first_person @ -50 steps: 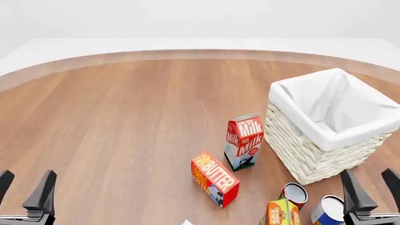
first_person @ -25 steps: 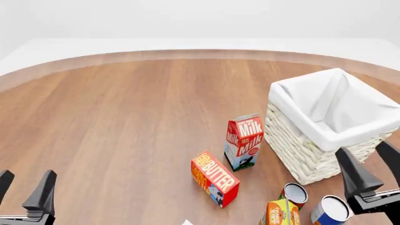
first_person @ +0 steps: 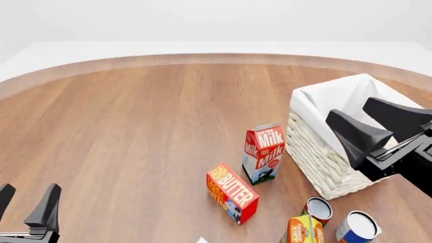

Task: Pick up the cream cheese box and the butter, and put them in the basket.

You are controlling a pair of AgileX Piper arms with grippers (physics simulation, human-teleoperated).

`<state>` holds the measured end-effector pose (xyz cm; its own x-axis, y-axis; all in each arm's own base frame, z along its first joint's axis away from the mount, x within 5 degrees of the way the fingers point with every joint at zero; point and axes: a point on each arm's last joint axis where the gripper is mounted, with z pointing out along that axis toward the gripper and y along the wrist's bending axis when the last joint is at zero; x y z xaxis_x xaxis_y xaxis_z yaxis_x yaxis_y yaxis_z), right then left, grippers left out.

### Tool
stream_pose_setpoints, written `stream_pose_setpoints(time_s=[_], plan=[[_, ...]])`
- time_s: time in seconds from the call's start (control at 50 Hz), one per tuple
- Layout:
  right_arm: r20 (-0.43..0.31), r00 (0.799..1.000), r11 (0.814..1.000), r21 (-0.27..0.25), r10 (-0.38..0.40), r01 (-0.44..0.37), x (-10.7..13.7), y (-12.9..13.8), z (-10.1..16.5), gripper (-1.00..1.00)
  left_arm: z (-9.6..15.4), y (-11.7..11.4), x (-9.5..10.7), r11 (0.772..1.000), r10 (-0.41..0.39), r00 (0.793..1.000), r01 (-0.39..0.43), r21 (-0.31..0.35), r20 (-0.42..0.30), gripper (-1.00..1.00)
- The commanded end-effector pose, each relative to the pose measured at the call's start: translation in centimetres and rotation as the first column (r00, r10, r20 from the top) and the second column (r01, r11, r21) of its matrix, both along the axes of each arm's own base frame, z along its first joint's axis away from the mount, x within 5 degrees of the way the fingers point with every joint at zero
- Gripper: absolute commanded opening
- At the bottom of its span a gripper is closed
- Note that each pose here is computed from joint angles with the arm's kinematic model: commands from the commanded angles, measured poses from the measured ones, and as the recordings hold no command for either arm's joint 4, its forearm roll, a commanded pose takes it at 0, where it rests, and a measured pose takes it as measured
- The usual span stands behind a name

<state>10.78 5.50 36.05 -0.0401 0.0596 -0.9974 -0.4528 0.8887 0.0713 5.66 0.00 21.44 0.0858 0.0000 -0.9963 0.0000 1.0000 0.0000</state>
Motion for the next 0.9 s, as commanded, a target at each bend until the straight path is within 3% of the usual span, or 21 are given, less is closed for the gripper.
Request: stream_pose_setpoints(time_s=[0.02,0.18,0.2,0.24,0.36,0.38,0.4,0.44,0.5,0.72,0.9], plan=[[-0.064,0.993,0.995,-0.013,0.103,-0.104,2.0,2.8,3.2,1.0,0.0,0.0,0.0,1.0,0.0,1.0,0.0,0.0,0.0,1.0],[-0.107,0.981,0.984,-0.053,0.161,-0.168,3.4,5.0,4.8,1.0,0.0,0.0,0.0,1.0,0.0,1.0,0.0,0.0,0.0,1.0],[-0.098,0.979,0.979,-0.087,0.176,-0.185,3.5,5.4,5.2,1.0,0.0,0.0,0.0,1.0,0.0,1.0,0.0,0.0,0.0,1.0],[-0.113,0.974,0.974,-0.095,0.196,-0.207,3.7,6.0,5.3,1.0,0.0,0.0,0.0,1.0,0.0,1.0,0.0,0.0,0.0,1.0],[-0.124,0.968,0.969,-0.09,0.219,-0.231,4.2,7.1,6.4,1.0,0.0,0.0,0.0,1.0,0.0,1.0,0.0,0.0,0.0,1.0],[-0.157,0.964,0.972,-0.055,0.217,-0.228,4.8,7.6,6.4,1.0,0.0,0.0,0.0,1.0,0.0,1.0,0.0,0.0,0.0,1.0],[-0.157,0.964,0.972,-0.055,0.217,-0.228,4.8,7.6,6.4,1.0,0.0,0.0,0.0,1.0,0.0,1.0,0.0,0.0,0.0,1.0],[-0.165,0.959,0.965,-0.091,0.229,-0.246,5.4,8.5,6.6,1.0,0.0,0.0,0.0,1.0,0.0,1.0,0.0,0.0,0.0,1.0],[-0.19,0.949,0.958,-0.09,0.252,-0.273,5.8,9.7,5.7,1.0,0.0,0.0,0.0,1.0,0.0,1.0,0.0,0.0,0.0,1.0],[-0.233,0.917,0.922,-0.141,0.323,-0.36,6.3,13.0,7.0,1.0,0.0,0.0,0.0,1.0,0.0,1.0,0.0,0.0,0.0,1.0],[-0.266,0.901,0.912,-0.137,0.343,-0.388,6.3,14.1,7.0,1.0,0.0,0.0,0.0,1.0,0.0,1.0,0.0,0.0,0.0,1.0]])
